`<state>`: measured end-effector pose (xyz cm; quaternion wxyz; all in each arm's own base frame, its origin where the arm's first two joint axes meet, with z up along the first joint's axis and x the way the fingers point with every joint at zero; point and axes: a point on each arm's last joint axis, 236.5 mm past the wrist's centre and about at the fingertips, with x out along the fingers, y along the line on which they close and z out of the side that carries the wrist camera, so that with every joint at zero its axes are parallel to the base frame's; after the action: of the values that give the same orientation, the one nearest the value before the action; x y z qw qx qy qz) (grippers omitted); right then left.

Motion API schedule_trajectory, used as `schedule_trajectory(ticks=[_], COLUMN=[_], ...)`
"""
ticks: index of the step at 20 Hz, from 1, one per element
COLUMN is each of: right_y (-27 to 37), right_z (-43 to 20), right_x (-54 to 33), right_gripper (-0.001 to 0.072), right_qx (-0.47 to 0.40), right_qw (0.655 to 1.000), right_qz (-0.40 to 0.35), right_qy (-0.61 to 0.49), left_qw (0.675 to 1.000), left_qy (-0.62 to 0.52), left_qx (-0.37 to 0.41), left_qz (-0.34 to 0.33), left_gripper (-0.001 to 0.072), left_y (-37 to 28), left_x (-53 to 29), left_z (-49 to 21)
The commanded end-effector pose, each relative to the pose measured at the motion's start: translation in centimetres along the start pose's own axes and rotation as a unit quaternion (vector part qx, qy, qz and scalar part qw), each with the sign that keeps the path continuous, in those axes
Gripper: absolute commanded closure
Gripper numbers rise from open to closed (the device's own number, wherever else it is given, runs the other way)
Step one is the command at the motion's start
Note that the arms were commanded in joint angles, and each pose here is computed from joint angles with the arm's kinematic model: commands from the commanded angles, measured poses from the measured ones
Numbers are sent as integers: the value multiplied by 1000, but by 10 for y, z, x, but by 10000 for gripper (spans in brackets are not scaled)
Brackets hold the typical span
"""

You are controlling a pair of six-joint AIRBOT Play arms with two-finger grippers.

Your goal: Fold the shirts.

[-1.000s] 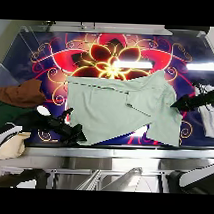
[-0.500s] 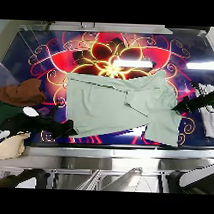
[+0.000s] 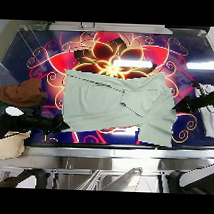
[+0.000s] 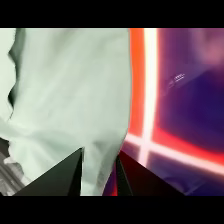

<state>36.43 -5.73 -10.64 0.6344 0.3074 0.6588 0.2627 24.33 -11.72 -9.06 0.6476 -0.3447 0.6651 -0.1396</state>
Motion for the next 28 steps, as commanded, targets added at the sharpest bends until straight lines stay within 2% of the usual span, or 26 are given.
schedule_trajectory(ticks=[1,5,6,7,9,12,14,16,18,20,23,25,26,28], right_y=[12,18,22,25,31,56,106,179,272,363,470,518,536,544], right_z=[-8,-30,-33,-33,-28,-13,6,19,10,-24,-83,-126,-147,-171], right_x=[13,28,26,23,13,-15,-50,-96,-152,-203,-271,-300,-310,-337], right_gripper=[461,470,516,651,692,692,692,692,691,691,691,691,691,691], right_qx=[24,47,46,42,28,-6,-57,-133,-237,-346,-449,-484,-498,-478], right_qw=[999,996,995,995,997,998,992,972,932,874,759,675,634,567], right_qz=[44,74,81,80,68,52,73,108,141,141,73,11,-23,-125], right_qy=[3,30,37,36,22,-18,-81,-159,-237,-311,-465,-557,-591,-660], left_qw=[1000,1000,1000,1000,1000,997,988,961,909,841,728,673,660,663], left_qy=[-4,-3,-3,-3,-2,6,-16,-90,-182,-282,-418,-485,-516,-551], left_qx=[7,10,10,10,17,69,121,198,285,376,483,512,509,482], left_qz=[-2,-3,-3,-3,-8,-36,-92,-173,-242,-267,-249,-222,-200,-155], left_gripper=[685,685,685,685,685,685,685,686,686,685,685,685,685,685], left_y=[0,0,0,0,-7,-45,-98,-170,-240,-293,-348,-368,-372,-368], left_x=[-2,-2,-2,-2,-6,-34,-68,-129,-214,-305,-411,-450,-463,-475], left_z=[2,1,1,1,4,16,31,47,44,18,-53,-92,-104,-102])
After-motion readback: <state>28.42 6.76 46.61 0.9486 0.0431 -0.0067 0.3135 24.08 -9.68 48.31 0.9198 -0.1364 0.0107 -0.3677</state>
